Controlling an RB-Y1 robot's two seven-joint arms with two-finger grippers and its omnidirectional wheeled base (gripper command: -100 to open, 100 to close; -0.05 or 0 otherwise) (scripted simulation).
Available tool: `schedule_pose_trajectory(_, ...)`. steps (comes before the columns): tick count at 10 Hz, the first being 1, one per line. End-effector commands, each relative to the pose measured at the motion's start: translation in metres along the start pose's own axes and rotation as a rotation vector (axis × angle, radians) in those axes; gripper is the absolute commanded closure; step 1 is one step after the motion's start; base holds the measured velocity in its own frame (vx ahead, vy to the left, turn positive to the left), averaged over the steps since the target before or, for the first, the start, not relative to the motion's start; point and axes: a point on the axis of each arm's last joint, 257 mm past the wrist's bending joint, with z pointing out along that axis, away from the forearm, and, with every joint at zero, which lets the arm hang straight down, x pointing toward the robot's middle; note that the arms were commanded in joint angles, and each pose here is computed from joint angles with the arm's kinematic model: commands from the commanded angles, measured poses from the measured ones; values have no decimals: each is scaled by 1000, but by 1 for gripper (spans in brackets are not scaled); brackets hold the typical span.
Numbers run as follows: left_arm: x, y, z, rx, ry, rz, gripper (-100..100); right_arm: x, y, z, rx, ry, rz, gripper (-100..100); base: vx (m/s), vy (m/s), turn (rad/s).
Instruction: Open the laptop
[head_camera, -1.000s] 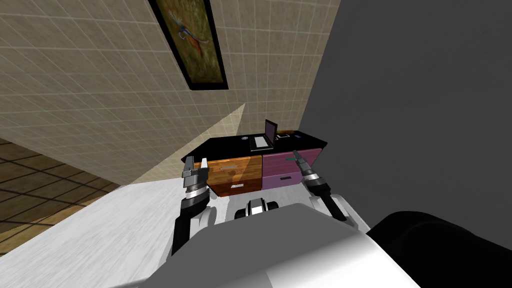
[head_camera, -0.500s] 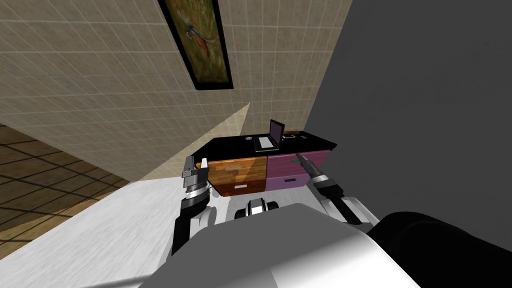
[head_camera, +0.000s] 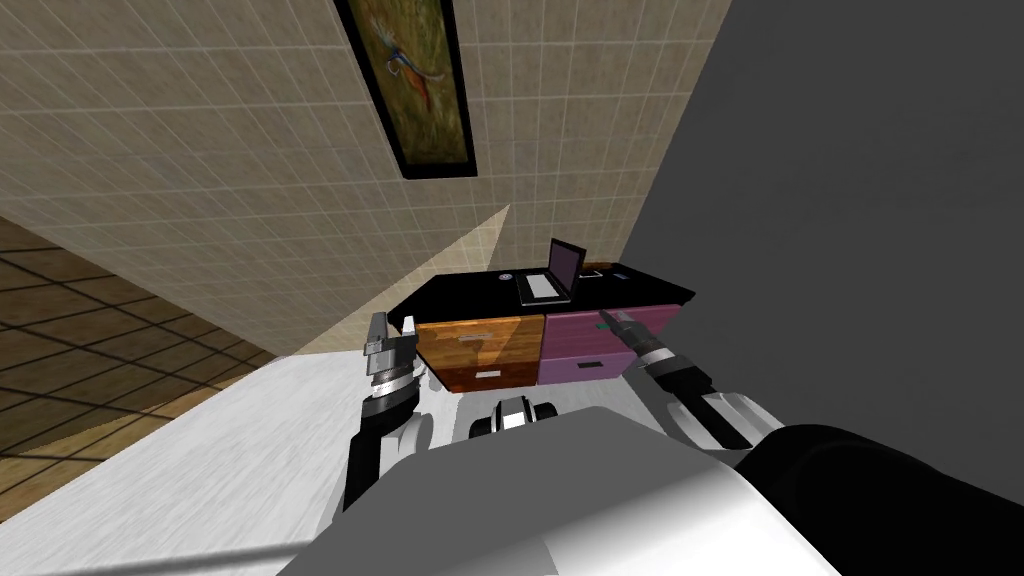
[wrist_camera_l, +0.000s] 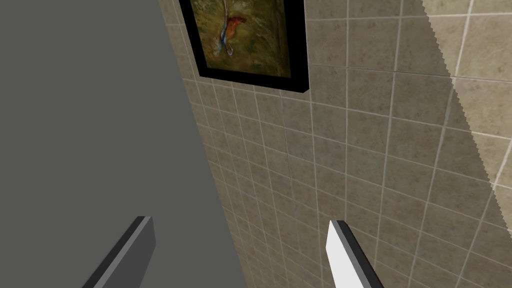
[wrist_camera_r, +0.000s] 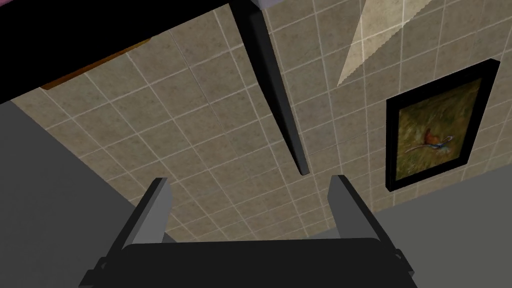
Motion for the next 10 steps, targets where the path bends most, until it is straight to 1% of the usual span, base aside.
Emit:
schedule_pose_trajectory(1, 0, 0, 0, 0, 0, 0, 0, -5, -24, -8, 42, 42, -152, -100, 57, 64, 66)
schedule_pose_trajectory(6, 0, 0, 0, 0, 0, 0, 0, -28, -59, -16, 98, 113, -431, -100, 53, 69, 59)
schedule_pose_trajectory(10, 0, 0, 0, 0, 0, 0, 0, -52, -81, -20, 129, 159, -655, -100, 52, 61, 63)
